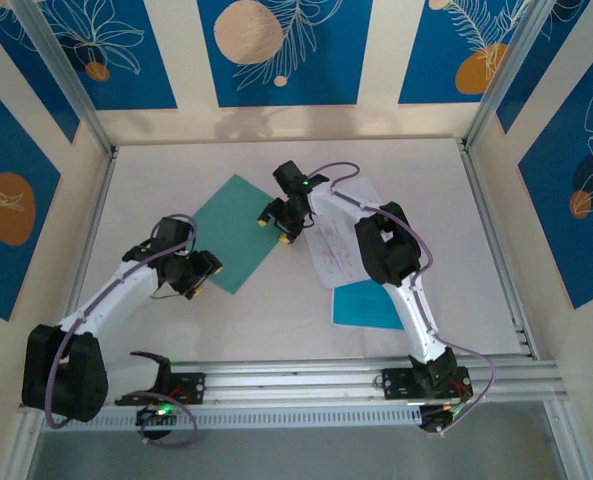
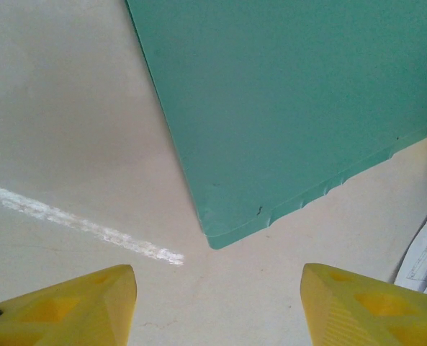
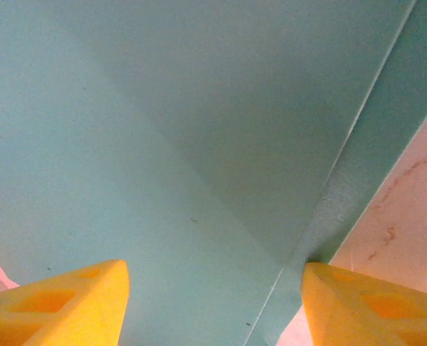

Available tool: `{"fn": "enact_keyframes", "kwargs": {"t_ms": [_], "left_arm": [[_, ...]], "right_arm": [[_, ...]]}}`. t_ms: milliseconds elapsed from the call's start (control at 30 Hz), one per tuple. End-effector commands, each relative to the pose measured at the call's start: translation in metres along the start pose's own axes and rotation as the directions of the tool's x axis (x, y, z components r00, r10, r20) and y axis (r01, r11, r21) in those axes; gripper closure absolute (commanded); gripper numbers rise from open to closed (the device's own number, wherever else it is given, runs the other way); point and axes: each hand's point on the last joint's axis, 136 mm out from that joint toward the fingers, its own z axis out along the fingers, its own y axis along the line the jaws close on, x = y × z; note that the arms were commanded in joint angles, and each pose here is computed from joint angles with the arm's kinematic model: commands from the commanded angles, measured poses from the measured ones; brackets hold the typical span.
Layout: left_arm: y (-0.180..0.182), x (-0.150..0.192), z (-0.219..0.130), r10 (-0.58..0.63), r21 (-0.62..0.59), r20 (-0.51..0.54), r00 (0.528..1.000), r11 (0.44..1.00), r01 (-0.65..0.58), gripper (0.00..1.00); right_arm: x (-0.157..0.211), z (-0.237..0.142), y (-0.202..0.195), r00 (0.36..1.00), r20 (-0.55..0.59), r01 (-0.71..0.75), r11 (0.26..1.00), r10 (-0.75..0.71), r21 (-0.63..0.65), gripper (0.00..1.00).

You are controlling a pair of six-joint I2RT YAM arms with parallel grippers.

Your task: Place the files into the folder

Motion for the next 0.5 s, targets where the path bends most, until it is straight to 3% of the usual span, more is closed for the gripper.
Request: {"fn": "enact_keyframes", "kwargs": {"t_ms": [0, 467], "left_arm": [[0.0035, 0.0015, 0.0001, 0.022, 0.001, -0.007, 1.000, 1.000, -0.022, 0.38], [-0.0033, -0.0070, 0.0064, 0.055, -0.003, 0.000, 0.998, 0.998, -0.055, 0.37]], "right_arm": [[0.0022, -0.0135, 0.0132, 0.999, 0.029, 0.035, 0.999, -0.035, -0.021, 0.35], [0.0007, -0.0104, 0.0142, 0.998, 0.041, 0.054, 0.999, -0.053, -0.010, 0.35]]}}
